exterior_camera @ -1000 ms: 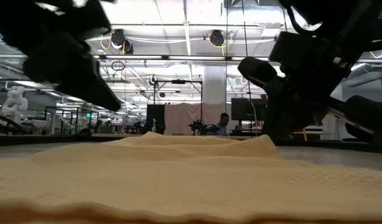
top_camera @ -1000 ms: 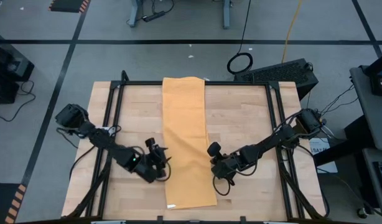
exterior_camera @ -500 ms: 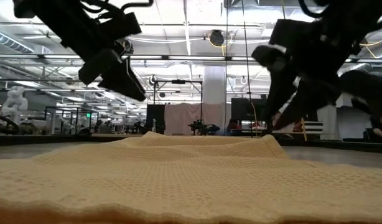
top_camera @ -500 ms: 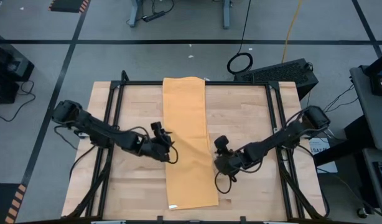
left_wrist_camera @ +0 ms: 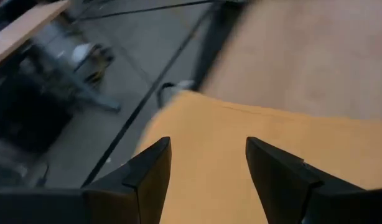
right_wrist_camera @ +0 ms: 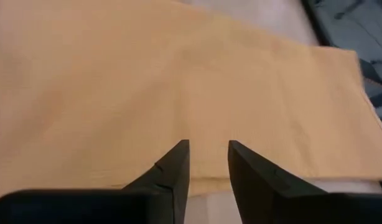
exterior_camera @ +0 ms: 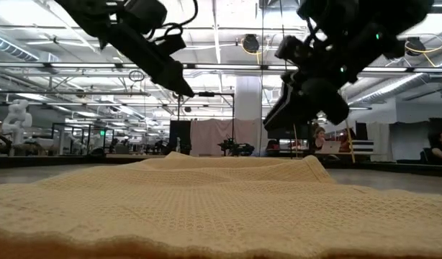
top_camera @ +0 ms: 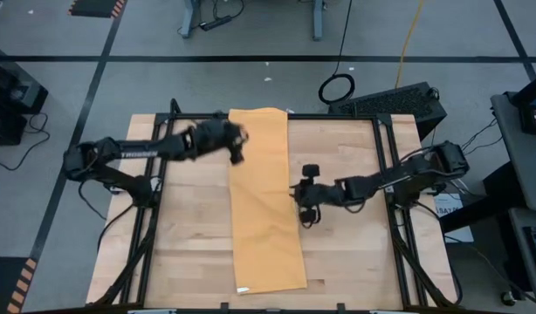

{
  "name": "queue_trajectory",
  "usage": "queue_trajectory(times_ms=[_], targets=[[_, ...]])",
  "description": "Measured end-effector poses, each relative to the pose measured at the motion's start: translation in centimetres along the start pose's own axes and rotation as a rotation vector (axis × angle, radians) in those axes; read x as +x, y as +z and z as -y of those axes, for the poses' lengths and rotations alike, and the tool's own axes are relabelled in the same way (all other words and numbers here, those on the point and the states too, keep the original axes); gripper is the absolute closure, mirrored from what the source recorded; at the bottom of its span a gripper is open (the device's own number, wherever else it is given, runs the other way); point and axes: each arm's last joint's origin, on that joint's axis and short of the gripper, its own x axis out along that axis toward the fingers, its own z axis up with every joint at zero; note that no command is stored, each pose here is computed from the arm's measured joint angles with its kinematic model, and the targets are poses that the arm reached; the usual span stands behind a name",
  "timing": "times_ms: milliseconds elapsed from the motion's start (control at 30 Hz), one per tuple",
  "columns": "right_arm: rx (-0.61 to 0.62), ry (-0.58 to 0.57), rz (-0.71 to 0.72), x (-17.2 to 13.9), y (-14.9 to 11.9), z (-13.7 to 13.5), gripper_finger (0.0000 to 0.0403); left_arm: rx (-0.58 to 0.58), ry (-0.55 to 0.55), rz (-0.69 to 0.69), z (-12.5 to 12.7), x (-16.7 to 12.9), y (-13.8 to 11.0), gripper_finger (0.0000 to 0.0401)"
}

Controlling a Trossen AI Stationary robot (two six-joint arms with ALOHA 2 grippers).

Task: Roll towel
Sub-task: Fold the yellow towel

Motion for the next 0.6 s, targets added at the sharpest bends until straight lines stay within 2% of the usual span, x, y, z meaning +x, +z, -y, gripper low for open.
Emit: queue_trajectory(times_ms=[133, 267, 367, 500, 600], targets=[[0.174, -0.074, 0.098, 0.6, -0.9, 1.8, 0.0312, -0.106, 0.107, -0.034, -3.9, 0.6, -0.3, 0.0187], [0.28, -0.153, 0.091, 1.1, -1.3, 3.8, 0.0319, -0.216, 0.127, -0.127, -5.2, 1.0, -1.5, 0.0187], [0.308, -0.152, 0.064, 1.7, -1.2, 5.8, 0.0321, -0.298, 0.101, -0.221, -4.6, 1.4, -2.6, 0.0187], [0.328, -0.036, -0.026, 2.3, -0.3, 9.8, 0.0321, -0.405, 0.027, -0.315, -2.8, 1.6, -3.4, 0.0187], [0.324, 0.008, -0.087, 2.2, 0.0, 13.6, 0.0321, -0.397, -0.05, -0.256, -0.5, 1.6, -3.3, 0.0187]])
